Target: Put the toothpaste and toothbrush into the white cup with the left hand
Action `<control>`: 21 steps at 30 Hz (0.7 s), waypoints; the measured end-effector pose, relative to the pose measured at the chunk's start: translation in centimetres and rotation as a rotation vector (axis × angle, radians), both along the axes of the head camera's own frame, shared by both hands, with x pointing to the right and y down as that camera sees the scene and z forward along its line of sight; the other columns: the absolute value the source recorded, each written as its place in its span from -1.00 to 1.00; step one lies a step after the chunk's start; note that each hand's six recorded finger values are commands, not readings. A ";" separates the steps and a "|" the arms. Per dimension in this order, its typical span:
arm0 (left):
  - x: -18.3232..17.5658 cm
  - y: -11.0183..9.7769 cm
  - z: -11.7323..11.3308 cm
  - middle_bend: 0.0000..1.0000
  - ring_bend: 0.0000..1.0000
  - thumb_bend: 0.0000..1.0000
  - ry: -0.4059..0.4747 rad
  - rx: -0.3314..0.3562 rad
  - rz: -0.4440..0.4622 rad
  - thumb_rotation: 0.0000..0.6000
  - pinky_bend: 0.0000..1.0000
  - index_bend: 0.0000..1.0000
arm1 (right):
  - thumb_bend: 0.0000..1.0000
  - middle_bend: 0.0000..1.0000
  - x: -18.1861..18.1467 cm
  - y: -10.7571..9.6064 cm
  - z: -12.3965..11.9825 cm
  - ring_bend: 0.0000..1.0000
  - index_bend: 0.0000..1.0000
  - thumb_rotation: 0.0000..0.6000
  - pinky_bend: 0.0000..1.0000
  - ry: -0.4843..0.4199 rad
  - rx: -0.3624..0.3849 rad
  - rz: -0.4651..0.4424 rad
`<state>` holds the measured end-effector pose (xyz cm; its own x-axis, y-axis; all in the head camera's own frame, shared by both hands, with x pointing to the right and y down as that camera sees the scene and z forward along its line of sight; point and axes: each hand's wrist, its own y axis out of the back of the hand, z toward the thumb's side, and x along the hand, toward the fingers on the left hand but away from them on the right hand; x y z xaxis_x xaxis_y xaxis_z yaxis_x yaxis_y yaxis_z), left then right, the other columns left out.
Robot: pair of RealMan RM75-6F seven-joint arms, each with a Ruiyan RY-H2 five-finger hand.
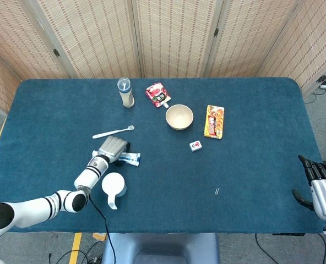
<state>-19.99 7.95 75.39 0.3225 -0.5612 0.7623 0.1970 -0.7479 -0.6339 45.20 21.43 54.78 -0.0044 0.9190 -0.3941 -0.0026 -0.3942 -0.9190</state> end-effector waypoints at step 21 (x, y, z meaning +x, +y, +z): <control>-2.7 -2.0 -2.2 1.00 0.82 -0.12 0.113 0.053 -0.135 1.00 0.97 0.24 | -0.66 -0.66 -0.5 -0.6 0.0 -0.66 -1.00 1.00 -0.64 -0.009 0.007 -0.017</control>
